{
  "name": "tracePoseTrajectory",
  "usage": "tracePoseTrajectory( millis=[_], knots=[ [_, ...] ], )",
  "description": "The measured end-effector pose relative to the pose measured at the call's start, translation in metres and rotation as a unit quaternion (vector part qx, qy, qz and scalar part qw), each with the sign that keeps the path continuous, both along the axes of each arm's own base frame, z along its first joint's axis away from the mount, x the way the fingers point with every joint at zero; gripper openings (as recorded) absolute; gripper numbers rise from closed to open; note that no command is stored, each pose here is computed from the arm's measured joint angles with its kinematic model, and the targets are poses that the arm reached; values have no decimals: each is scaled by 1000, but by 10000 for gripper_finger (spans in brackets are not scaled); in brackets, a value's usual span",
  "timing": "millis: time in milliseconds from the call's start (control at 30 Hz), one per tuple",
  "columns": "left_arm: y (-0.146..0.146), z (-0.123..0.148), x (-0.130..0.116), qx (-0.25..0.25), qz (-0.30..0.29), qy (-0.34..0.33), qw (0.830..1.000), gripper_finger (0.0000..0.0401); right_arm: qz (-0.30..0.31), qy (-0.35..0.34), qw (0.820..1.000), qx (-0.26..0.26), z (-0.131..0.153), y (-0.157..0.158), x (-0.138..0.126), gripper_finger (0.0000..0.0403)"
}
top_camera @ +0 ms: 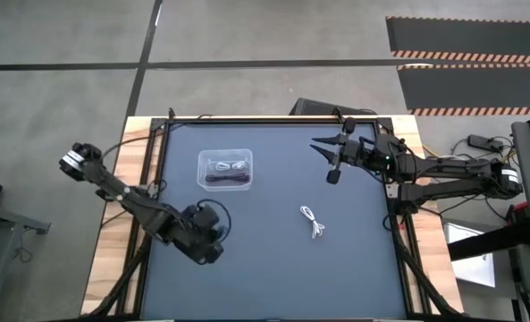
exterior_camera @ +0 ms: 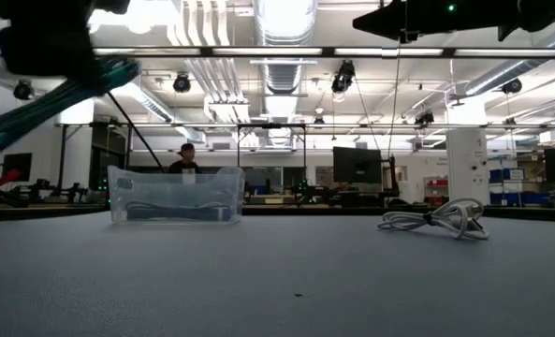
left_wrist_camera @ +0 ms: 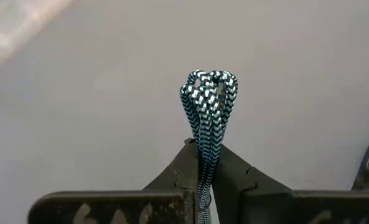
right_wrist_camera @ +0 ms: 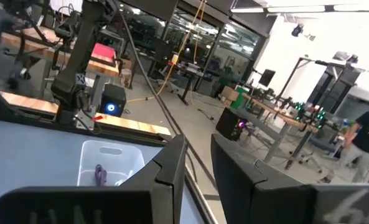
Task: Pick and place USB-C Cables
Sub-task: Put the blue charger cable into the bin
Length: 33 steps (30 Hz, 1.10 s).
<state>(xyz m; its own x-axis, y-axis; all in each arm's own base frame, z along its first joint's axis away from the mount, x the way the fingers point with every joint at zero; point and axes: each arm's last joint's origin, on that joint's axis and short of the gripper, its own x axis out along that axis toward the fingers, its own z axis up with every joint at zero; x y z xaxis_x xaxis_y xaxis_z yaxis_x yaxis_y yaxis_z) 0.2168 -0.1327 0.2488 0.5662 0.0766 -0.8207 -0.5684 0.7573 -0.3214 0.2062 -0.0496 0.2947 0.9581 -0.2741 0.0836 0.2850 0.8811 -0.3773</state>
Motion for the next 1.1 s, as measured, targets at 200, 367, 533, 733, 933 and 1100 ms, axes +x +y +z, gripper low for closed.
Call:
tracePoseTrajectory(
  millis=[200, 367, 533, 733, 933, 1100],
  knots=[
    [20, 24, 3, 85, -46, -71, 993, 8, 2, 7, 1000, 29, -8, 0, 0, 68],
    [33, 41, 14, 165, -93, -136, 973, 8, 26, 13, 998, 60, -13, 1, 0, 68],
    [44, 54, 26, 244, -139, -181, 943, 8, 69, 15, 994, 84, -17, 4, 0, 68],
    [57, 69, 39, 339, -171, -222, 898, 8, 86, 8, 993, 84, -25, 5, -2, 68],
    [74, 80, 44, 402, -171, -225, 871, 8, 112, -6, 990, 80, -35, 7, -5, 68],
    [89, 82, 46, 413, -150, -213, 872, 8, 113, 1, 991, 75, -39, 8, -6, 68]
  ],
)
